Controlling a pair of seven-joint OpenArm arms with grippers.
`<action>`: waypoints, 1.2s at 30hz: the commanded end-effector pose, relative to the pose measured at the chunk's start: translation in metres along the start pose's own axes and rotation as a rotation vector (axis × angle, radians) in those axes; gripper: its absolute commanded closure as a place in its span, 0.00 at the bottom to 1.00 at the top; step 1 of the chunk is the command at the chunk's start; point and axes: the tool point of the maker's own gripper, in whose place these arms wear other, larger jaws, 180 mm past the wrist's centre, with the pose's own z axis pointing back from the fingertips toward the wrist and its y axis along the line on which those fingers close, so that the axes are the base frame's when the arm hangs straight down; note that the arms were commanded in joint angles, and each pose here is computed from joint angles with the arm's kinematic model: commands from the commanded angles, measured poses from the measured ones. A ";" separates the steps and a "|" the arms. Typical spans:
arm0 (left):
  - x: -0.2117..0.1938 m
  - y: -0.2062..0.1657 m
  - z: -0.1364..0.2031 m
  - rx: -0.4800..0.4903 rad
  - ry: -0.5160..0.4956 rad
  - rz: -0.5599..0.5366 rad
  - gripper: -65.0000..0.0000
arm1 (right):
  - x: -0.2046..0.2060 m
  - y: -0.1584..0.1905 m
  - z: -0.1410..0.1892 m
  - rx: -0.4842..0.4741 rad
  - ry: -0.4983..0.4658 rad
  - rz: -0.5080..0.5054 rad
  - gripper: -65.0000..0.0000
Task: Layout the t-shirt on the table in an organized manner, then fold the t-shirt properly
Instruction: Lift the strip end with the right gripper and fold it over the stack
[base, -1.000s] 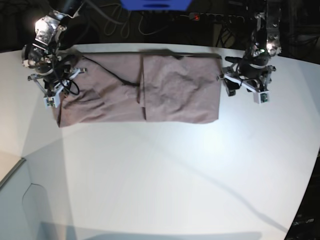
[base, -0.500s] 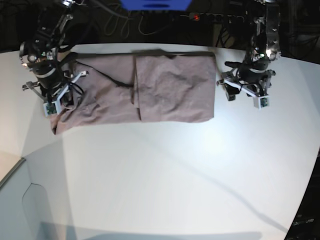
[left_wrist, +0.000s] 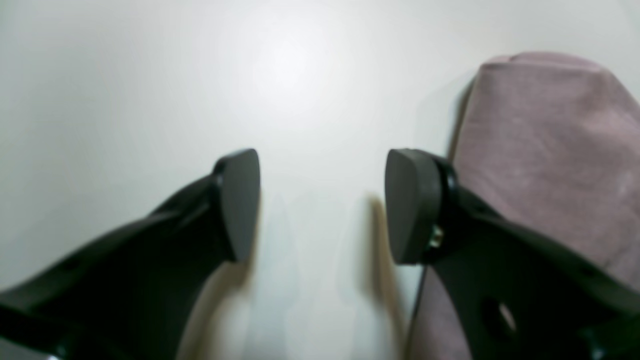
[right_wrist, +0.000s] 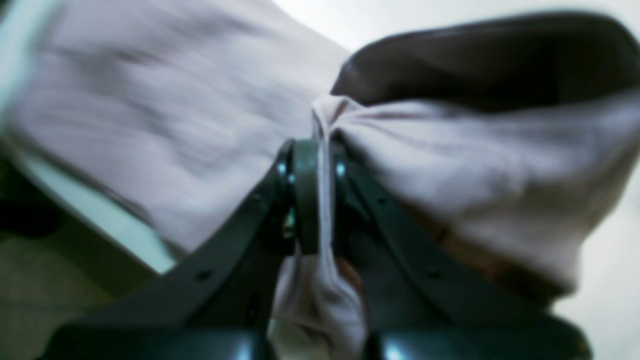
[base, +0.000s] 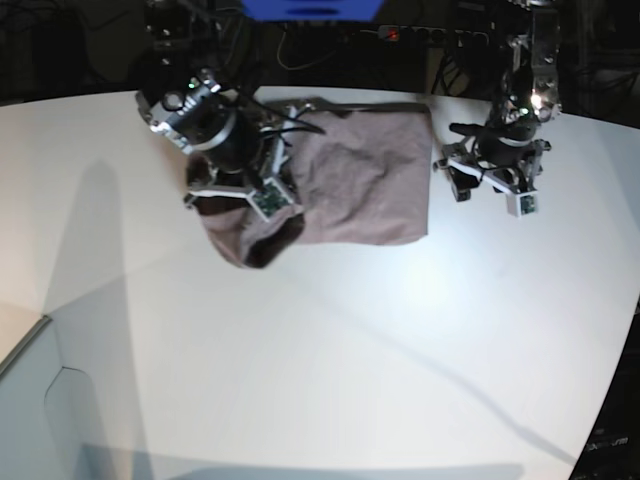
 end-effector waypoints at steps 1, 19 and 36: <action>0.013 0.000 0.001 -0.004 -0.042 -0.004 0.41 | 0.021 0.012 -0.001 0.035 -0.068 0.015 1.00; 0.020 -0.003 -0.001 -0.010 -0.056 -0.003 0.41 | 0.099 0.092 -0.033 0.273 -0.215 0.253 1.00; -0.007 0.023 0.003 0.047 0.189 0.033 1.00 | 0.103 0.057 -0.036 0.195 -0.216 0.228 1.00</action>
